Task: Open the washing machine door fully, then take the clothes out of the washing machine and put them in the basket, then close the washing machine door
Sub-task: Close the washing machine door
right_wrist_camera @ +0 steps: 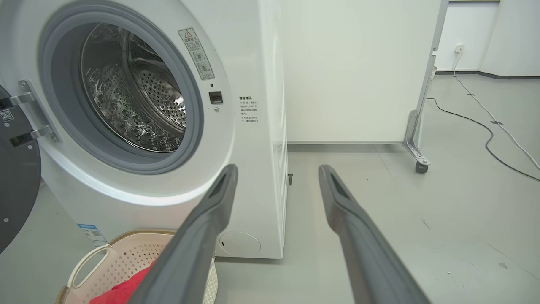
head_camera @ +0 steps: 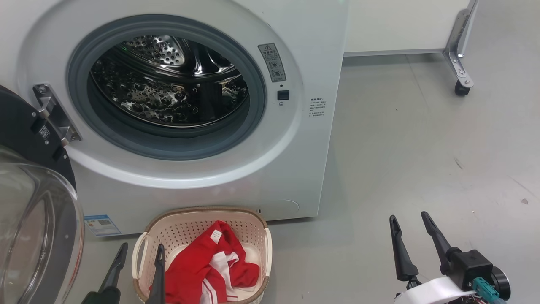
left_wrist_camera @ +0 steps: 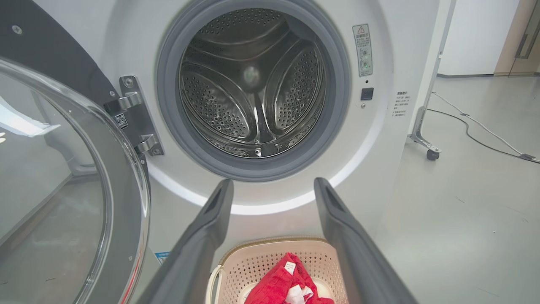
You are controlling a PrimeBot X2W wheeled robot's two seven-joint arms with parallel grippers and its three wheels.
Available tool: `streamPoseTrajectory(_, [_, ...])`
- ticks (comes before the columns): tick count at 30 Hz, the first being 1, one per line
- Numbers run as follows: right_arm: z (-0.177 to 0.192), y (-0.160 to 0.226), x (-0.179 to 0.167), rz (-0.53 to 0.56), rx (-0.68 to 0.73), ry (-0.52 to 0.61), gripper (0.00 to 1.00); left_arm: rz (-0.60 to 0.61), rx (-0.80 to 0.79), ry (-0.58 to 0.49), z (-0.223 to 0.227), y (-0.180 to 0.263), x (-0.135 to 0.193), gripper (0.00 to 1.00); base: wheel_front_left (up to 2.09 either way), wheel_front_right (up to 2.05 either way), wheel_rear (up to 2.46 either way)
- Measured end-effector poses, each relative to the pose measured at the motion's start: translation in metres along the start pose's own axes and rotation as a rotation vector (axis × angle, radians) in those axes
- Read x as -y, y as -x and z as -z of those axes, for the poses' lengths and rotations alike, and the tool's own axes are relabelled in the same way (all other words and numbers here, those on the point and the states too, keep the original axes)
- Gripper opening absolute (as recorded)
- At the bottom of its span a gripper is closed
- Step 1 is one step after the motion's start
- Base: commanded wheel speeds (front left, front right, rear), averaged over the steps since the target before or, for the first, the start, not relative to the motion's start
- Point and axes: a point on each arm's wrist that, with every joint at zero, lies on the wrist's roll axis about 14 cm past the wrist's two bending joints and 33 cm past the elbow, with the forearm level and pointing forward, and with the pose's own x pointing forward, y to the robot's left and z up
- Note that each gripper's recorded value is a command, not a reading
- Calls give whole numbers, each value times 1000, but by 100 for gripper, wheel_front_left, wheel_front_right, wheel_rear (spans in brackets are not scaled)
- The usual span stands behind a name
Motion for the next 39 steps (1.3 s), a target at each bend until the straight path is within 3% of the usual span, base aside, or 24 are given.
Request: streamPoseTrajectory(39, [-3,-1,-2,-20,10,-1,100,1,32,-15,-15,3,0,100,-69,69,0])
